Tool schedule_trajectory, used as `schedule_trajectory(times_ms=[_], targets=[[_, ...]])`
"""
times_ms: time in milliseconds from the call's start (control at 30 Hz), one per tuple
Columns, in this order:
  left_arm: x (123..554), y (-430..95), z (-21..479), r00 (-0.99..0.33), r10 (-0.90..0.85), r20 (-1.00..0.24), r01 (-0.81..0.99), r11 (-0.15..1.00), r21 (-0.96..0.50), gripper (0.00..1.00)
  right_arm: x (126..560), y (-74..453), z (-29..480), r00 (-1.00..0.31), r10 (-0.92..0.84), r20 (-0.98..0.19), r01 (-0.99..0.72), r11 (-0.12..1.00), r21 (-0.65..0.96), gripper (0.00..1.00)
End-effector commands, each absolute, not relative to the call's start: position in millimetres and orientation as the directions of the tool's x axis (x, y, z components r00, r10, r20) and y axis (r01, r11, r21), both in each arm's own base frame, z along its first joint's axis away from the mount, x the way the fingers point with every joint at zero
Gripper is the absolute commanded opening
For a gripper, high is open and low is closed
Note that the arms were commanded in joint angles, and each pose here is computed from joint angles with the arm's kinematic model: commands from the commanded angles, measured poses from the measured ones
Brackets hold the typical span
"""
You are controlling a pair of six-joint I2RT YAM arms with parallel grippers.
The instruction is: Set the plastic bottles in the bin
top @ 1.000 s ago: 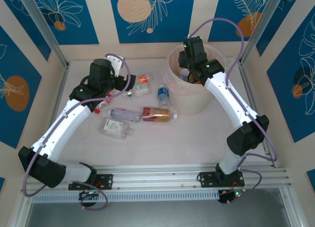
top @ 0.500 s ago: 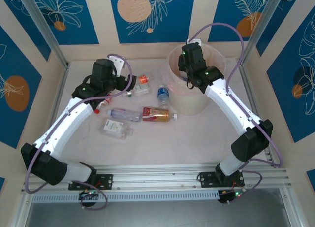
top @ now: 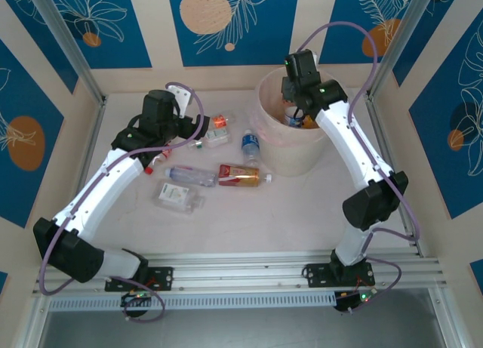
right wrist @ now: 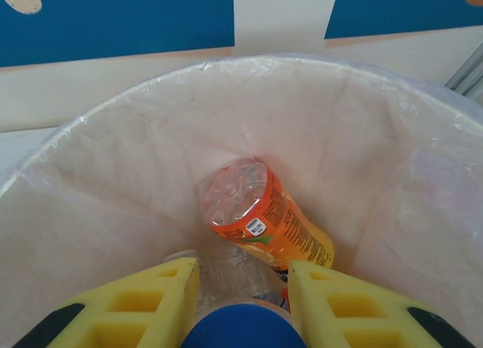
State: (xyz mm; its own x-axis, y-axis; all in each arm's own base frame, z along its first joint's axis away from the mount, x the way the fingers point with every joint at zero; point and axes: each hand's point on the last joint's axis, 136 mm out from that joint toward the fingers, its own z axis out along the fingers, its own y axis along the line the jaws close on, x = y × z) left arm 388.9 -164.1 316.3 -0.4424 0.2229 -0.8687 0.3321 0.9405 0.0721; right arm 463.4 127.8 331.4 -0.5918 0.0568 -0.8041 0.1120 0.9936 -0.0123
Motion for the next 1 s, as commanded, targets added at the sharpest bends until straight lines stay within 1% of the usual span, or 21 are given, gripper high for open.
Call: schedule_trajectory(times_ms=[0, 167, 300, 433, 500, 567, 800, 967], targets=[[391.6, -159.3, 330.1, -0.421, 0.215, -0.881, 0.313, 0.946, 0.082, 0.99, 431.2, 129.7, 267.0, -0.795, -0.047, -0.605, 0.052, 0.988, -0.144, 0.0], [393.7, -160.4, 326.7, -0.428, 0.214, -0.878, 0.314, 0.946, 0.078, 0.99, 423.0, 116.0, 272.5, -0.778, -0.065, -0.624, 0.088, 0.973, -0.211, 0.0], [395.2, -162.4, 323.7, -0.433, 0.215, -0.875, 0.32, 0.945, 0.074, 0.99, 417.2, 90.3, 291.0, -0.748, -0.068, -0.66, 0.169, 0.943, -0.288, 0.0], [396.0, -164.4, 324.2, -0.435, 0.212, -0.875, 0.325, 0.943, 0.067, 1.0, 417.7, 79.1, 318.1, -0.691, -0.053, -0.721, 0.195, 0.947, -0.256, 0.0], [395.8, -164.6, 325.0, -0.434, 0.207, -0.877, 0.325, 0.944, 0.062, 0.99, 418.0, 77.1, 321.5, -0.683, -0.04, -0.729, 0.193, 0.953, -0.233, 0.0], [395.1, -164.3, 325.0, -0.435, 0.204, -0.877, 0.324, 0.944, 0.06, 1.0, 417.8, 78.7, 314.3, -0.687, -0.021, -0.726, 0.181, 0.963, -0.199, 0.0], [395.2, -162.9, 328.0, -0.43, 0.213, -0.877, 0.321, 0.944, 0.072, 0.99, 411.5, 96.1, 259.2, -0.692, 0.065, -0.719, 0.138, 0.989, -0.044, 0.0], [395.3, -162.4, 329.6, -0.427, 0.214, -0.879, 0.32, 0.944, 0.074, 1.0, 411.9, 91.0, 233.4, -0.716, 0.088, -0.692, 0.159, 0.987, -0.038, 0.0]])
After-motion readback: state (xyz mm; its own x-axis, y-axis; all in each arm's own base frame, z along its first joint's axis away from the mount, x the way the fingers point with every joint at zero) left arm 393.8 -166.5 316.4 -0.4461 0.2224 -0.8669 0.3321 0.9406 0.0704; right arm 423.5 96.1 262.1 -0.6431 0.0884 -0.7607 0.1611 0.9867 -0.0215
